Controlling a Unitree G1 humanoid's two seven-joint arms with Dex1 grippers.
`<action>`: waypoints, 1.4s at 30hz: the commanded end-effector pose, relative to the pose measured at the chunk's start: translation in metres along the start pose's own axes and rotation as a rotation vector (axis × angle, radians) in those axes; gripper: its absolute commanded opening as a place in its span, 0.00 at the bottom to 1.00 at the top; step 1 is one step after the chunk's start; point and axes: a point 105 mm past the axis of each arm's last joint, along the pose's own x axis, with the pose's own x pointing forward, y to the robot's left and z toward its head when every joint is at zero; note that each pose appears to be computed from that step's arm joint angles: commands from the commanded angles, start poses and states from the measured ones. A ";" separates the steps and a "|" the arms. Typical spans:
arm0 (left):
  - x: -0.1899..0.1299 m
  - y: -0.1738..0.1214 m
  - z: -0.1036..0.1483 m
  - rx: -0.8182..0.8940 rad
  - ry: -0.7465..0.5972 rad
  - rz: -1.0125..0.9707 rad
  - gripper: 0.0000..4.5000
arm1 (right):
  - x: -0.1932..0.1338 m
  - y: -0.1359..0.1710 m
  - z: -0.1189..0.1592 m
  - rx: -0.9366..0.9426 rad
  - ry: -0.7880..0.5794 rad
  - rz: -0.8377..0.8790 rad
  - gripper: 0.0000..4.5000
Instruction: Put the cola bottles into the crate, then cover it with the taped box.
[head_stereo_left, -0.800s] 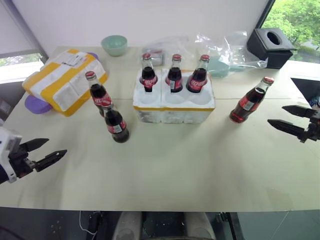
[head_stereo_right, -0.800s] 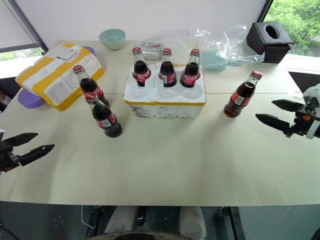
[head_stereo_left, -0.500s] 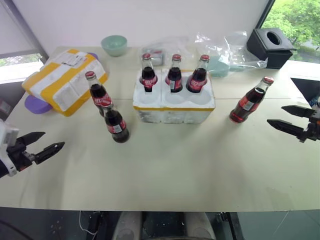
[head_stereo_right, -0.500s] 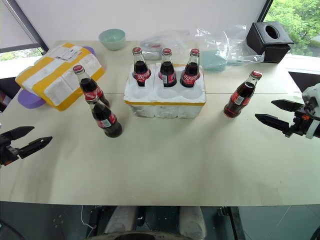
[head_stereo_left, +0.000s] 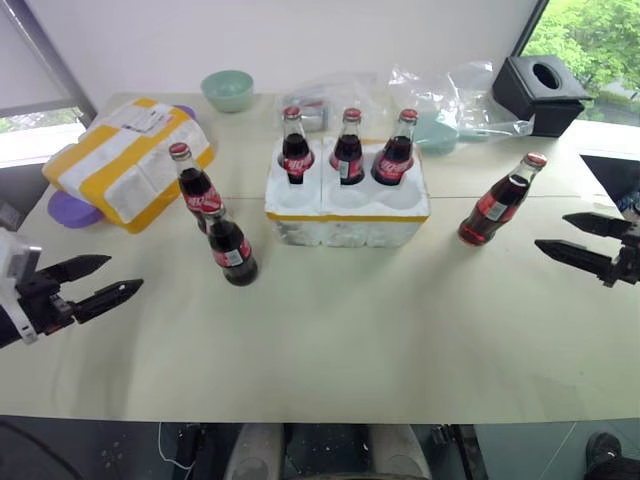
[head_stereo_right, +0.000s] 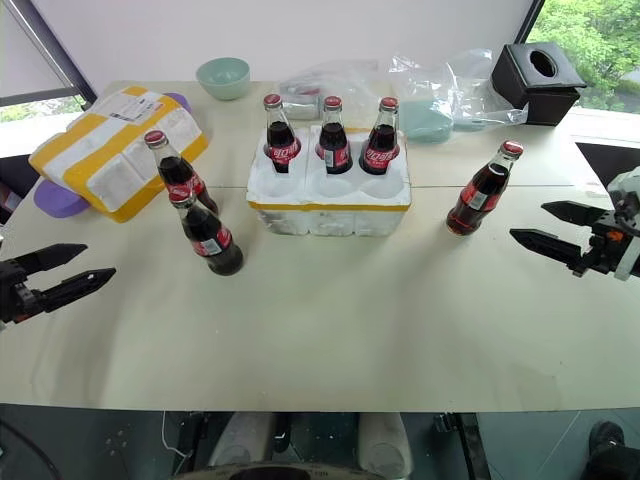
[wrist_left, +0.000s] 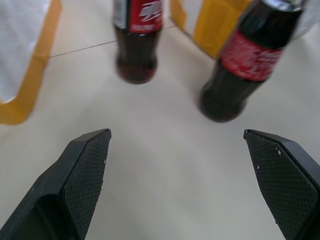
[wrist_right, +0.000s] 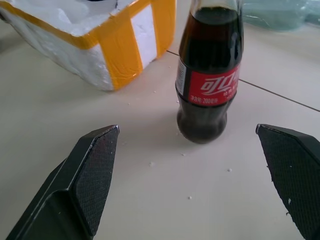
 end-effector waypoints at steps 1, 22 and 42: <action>0.007 -0.011 0.016 0.049 -0.013 -0.077 0.99 | -0.002 0.019 0.033 -0.073 -0.049 0.075 1.00; 0.064 -0.040 0.021 0.094 -0.005 -0.331 0.99 | 0.020 0.143 0.074 -0.076 -0.102 0.546 1.00; 0.113 -0.040 0.006 0.136 -0.012 -0.313 0.99 | 0.027 0.159 0.080 -0.034 -0.151 0.560 1.00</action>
